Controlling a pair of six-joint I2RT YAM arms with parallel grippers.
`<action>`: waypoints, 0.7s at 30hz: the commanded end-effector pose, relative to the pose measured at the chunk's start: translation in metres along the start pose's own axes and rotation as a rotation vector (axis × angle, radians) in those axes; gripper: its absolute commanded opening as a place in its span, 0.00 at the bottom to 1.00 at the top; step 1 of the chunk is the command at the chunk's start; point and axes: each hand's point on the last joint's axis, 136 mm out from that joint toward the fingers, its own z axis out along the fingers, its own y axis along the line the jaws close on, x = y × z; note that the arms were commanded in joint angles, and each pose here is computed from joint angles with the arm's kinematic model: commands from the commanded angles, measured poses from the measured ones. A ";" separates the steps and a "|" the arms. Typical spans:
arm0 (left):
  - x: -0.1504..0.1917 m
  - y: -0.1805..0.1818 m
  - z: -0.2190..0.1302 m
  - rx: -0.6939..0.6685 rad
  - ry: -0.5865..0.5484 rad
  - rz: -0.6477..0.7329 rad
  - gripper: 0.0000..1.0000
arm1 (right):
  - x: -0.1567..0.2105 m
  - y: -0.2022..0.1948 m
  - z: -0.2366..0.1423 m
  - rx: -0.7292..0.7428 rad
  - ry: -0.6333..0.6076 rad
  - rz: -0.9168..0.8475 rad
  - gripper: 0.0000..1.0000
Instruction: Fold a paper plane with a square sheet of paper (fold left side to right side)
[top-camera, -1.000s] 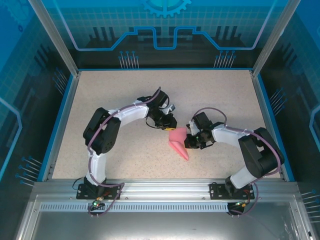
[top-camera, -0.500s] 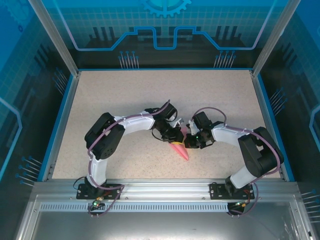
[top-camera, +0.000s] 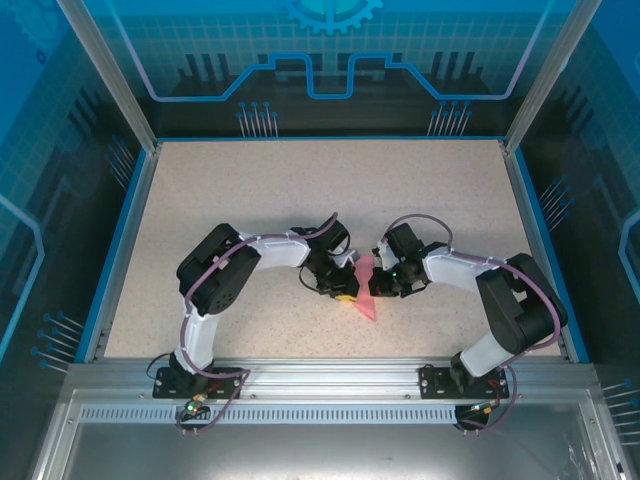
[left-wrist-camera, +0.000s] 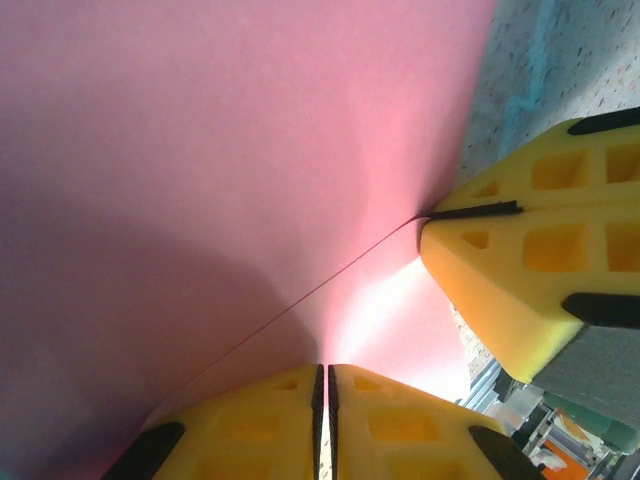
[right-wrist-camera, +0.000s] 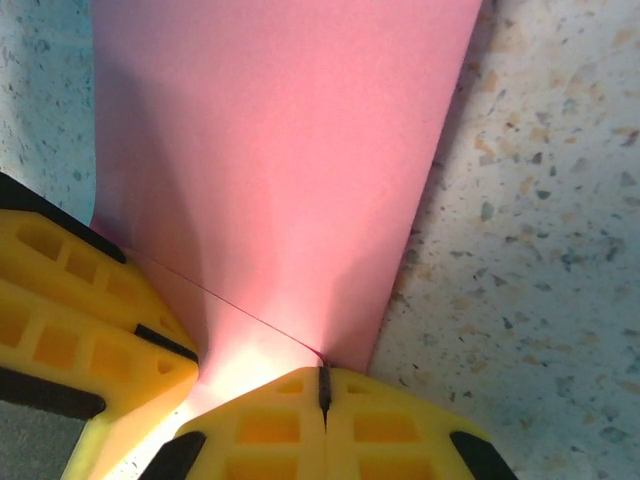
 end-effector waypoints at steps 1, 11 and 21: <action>0.006 0.020 0.005 -0.053 0.008 -0.039 0.13 | 0.033 -0.022 0.007 0.087 0.126 0.041 0.00; 0.015 0.042 0.011 -0.115 0.023 -0.072 0.12 | 0.000 0.005 -0.024 0.005 -0.020 -0.007 0.25; 0.017 0.045 0.010 -0.123 0.021 -0.077 0.11 | 0.031 0.046 -0.047 -0.226 0.046 -0.022 0.34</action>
